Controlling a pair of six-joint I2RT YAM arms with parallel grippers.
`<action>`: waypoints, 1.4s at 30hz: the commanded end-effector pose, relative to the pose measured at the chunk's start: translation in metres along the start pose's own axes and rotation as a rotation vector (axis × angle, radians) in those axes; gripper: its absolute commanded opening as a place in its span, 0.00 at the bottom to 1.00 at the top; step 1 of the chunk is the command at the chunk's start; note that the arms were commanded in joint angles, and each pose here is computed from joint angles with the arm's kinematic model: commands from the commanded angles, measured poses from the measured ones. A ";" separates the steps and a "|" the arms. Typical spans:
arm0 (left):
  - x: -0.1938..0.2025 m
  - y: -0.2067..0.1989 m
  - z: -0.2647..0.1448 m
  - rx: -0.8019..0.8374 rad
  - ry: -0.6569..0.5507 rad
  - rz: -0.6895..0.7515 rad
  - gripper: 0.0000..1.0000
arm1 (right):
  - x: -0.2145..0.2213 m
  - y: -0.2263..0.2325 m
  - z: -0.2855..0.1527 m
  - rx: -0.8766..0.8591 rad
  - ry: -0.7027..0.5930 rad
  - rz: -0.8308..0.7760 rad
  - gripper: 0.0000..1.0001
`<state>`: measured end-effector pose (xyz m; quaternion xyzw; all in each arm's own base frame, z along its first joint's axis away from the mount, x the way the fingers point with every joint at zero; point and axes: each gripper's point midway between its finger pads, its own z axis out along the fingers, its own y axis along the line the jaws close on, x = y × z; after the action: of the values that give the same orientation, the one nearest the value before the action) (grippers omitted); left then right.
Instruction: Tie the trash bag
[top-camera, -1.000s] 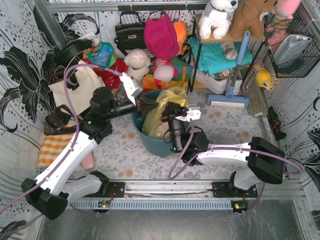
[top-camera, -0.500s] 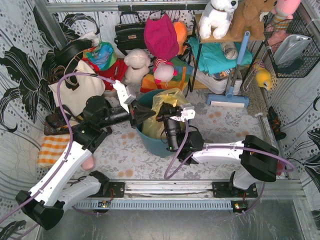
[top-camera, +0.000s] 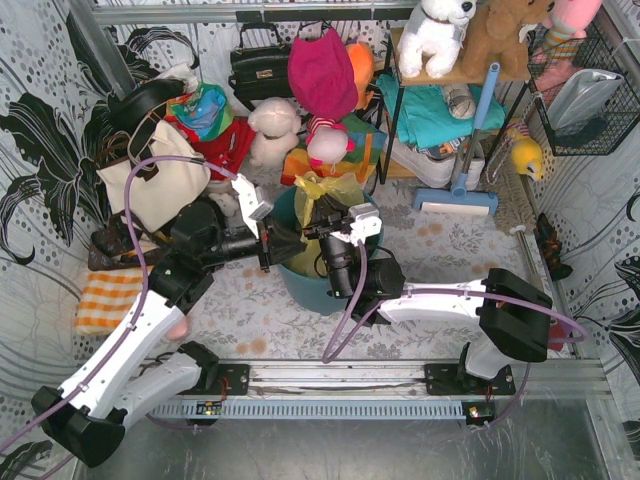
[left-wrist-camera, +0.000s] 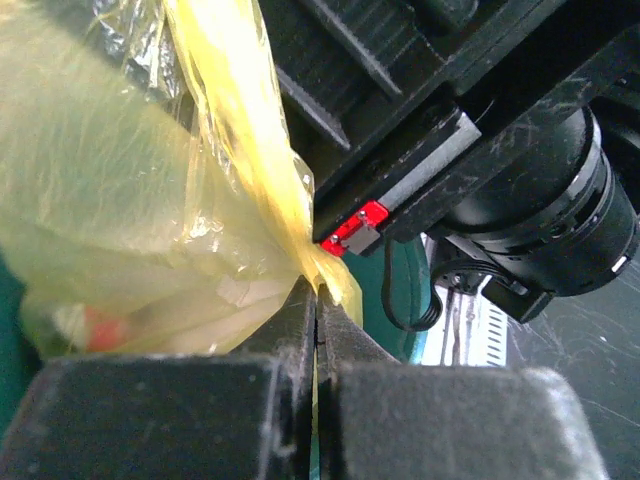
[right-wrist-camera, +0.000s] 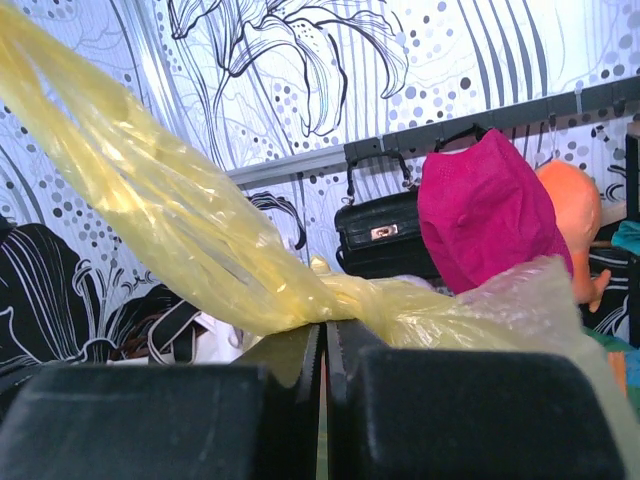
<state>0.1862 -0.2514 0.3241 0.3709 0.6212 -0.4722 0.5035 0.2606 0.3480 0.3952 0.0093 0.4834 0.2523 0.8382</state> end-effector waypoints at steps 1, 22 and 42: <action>0.009 -0.018 -0.002 0.088 0.027 -0.038 0.00 | -0.033 0.001 0.010 0.000 -0.111 0.013 0.00; -0.057 0.010 -0.042 -0.283 -0.106 0.171 0.55 | -0.041 0.023 -0.021 -0.278 -0.178 -0.070 0.00; -0.055 0.050 -0.008 -0.264 0.068 0.261 0.67 | -0.040 0.022 -0.023 -0.277 -0.175 -0.059 0.00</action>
<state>0.2584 -0.2165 0.3596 0.3369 0.6756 -0.2779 0.5940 0.2271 0.3640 0.3926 -0.1460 0.4077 0.2581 0.8636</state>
